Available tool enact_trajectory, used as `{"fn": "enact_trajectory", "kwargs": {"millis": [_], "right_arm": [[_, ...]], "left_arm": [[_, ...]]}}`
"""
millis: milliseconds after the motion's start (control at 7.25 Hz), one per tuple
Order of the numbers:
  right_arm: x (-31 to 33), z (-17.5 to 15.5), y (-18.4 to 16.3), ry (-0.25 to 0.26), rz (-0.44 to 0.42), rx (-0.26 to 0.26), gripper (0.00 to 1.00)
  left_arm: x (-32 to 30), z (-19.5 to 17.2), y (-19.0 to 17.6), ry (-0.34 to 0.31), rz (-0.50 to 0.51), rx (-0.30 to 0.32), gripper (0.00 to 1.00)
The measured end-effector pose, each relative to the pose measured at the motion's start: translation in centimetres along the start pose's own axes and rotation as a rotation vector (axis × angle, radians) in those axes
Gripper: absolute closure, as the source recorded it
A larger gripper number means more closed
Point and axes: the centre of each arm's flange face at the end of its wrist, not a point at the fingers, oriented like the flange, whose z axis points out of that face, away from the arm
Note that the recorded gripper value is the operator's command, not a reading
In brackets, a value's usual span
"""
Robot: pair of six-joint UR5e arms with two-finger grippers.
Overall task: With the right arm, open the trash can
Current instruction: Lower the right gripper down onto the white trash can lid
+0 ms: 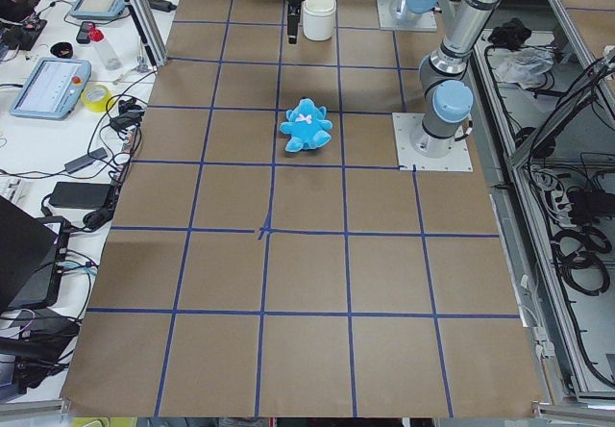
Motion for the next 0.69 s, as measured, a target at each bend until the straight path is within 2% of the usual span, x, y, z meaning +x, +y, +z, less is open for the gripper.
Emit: {"fn": "enact_trajectory", "kwargs": {"millis": [276, 690], "right_arm": [[0.1, 0.6, 0.5, 0.003, 0.001, -0.053, 1.0], [0.1, 1.5, -0.1, 0.002, 0.005, -0.071, 1.0]], "left_arm": [[0.0, 0.0, 0.0, 0.0, 0.0, 0.0, 0.0], [0.0, 0.0, 0.0, 0.0, 0.0, 0.0, 0.0]]}}
